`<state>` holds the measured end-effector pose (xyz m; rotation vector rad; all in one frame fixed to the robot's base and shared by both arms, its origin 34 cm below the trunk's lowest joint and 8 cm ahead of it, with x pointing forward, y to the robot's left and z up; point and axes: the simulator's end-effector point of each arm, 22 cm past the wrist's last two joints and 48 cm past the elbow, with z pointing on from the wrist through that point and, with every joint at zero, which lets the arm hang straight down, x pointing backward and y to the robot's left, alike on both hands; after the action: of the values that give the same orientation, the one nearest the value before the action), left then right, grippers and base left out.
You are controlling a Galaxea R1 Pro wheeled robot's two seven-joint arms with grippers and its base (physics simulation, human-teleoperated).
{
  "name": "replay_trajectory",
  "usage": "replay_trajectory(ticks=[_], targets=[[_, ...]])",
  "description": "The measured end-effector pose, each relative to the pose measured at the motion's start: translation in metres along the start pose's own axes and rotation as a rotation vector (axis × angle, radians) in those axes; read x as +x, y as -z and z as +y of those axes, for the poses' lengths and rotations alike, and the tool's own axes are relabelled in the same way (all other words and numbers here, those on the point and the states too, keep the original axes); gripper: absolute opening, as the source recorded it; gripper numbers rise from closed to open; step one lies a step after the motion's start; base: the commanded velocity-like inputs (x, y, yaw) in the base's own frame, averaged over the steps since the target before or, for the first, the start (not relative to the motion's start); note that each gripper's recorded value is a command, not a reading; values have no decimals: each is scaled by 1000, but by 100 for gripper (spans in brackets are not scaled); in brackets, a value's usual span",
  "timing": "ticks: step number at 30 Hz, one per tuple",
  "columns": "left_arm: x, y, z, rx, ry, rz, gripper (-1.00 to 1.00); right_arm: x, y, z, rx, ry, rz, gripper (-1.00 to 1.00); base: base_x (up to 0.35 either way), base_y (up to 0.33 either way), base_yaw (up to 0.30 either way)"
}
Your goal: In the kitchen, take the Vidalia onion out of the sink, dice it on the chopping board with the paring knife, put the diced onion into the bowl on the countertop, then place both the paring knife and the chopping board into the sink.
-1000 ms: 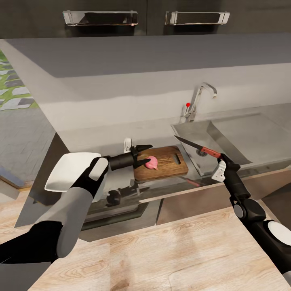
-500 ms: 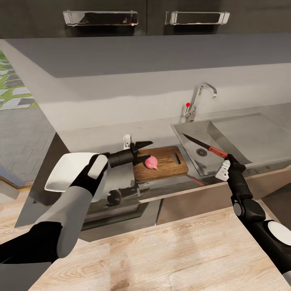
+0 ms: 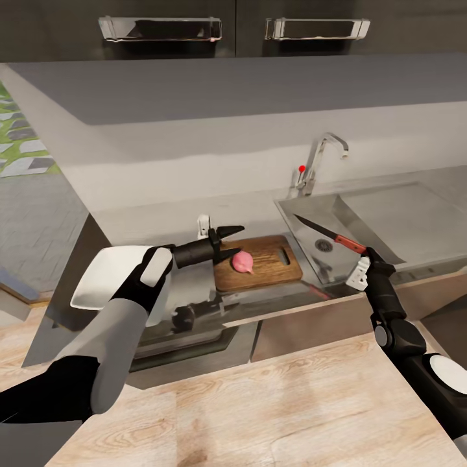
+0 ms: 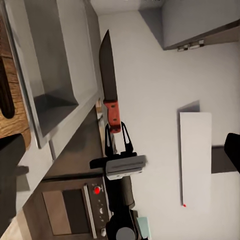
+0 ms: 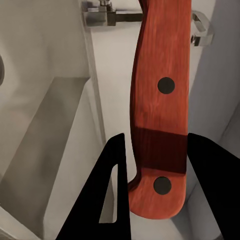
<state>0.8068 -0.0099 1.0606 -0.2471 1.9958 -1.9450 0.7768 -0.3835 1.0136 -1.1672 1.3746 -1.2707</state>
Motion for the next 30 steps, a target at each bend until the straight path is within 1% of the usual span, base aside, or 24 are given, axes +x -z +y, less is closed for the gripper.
replay_trajectory(ticks=[8,30], targets=[[0,0,0,0,0,0,100,0,0,0,0,0,0,-100,76,0,0],[0,0,0,2,-1,1,100,0,0,0,0,0,0,-100,3,0,0]])
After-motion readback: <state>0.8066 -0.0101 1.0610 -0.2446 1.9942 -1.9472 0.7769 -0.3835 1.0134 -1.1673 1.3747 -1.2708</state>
